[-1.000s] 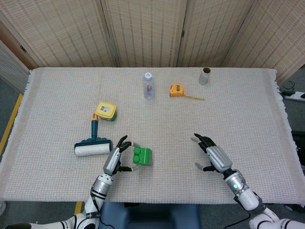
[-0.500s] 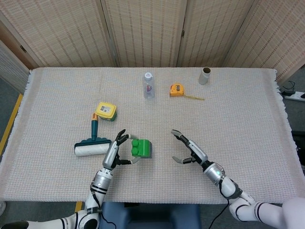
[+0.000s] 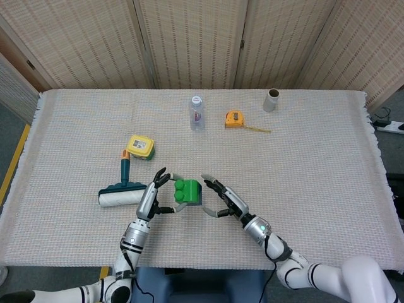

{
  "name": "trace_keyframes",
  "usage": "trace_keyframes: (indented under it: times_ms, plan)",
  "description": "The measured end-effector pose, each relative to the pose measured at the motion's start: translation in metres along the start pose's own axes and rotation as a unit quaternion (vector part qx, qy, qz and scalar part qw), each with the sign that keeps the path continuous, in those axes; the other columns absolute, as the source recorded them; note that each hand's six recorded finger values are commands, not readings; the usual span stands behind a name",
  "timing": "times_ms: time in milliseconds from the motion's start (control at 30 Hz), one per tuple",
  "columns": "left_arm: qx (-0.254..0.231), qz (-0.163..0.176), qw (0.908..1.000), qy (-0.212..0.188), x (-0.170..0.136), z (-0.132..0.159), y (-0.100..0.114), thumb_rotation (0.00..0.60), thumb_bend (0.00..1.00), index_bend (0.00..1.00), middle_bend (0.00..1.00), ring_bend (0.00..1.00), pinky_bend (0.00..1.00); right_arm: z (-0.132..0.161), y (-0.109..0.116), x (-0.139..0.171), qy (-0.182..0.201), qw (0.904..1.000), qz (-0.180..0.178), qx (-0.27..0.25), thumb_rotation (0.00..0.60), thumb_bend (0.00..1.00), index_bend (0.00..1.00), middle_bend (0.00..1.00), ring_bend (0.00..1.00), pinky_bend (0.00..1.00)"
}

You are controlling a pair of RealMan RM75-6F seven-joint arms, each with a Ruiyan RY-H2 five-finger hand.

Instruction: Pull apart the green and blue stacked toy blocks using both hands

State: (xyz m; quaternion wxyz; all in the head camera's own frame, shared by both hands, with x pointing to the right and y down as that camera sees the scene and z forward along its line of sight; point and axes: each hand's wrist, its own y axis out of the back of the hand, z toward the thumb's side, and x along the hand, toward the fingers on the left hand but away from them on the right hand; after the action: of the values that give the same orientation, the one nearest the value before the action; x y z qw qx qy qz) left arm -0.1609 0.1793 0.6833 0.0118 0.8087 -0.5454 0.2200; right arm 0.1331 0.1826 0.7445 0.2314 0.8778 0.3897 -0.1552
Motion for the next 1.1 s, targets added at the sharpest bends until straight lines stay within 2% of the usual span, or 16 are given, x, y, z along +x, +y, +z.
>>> trace_keyframes:
  times_ms: [167, 333, 400, 533, 833, 1100]
  plan:
    - [0.000, -0.001, 1.0000, 0.002, 0.000, -0.002, 0.001, 0.600, 0.41, 0.54, 0.85, 0.32, 0.00, -0.001, -0.005, -0.005, -0.004, 0.9999, 0.004, -0.010, 0.600, 0.37, 0.04, 0.02, 0.00, 0.00]
    - [-0.002, 0.002, 1.0000, 0.005, 0.001, -0.004, 0.003, 0.600, 0.41, 0.54, 0.85, 0.32, 0.00, -0.002, -0.007, -0.005, -0.005, 0.9999, 0.006, -0.008, 0.600, 0.37, 0.20, 0.12, 0.07, 0.00]
    - [-0.002, 0.000, 1.0000, 0.007, 0.001, -0.005, 0.003, 0.600, 0.41, 0.54, 0.85, 0.32, 0.00, -0.002, -0.008, -0.006, -0.006, 0.9999, 0.008, -0.008, 0.600, 0.37, 0.29, 0.17, 0.11, 0.00]
    - [-0.003, -0.001, 1.0000, 0.008, 0.001, -0.006, 0.003, 0.600, 0.41, 0.54, 0.85, 0.32, 0.00, -0.001, -0.009, -0.006, -0.004, 0.9999, 0.009, -0.005, 0.600, 0.37, 0.37, 0.23, 0.15, 0.02]
    - [-0.010, -0.004, 0.9999, 0.001, -0.006, -0.005, -0.001, 0.600, 0.41, 0.54, 0.85, 0.32, 0.00, 0.004, -0.008, -0.007, 0.007, 1.0000, -0.005, -0.001, 0.600, 0.37, 0.47, 0.32, 0.25, 0.10]
    - [-0.015, -0.011, 0.9998, 0.000, -0.010, -0.004, -0.006, 0.600, 0.41, 0.54, 0.85, 0.32, 0.00, 0.001, -0.010, -0.011, 0.006, 0.9998, -0.020, -0.005, 0.600, 0.37, 0.60, 0.44, 0.35, 0.23]
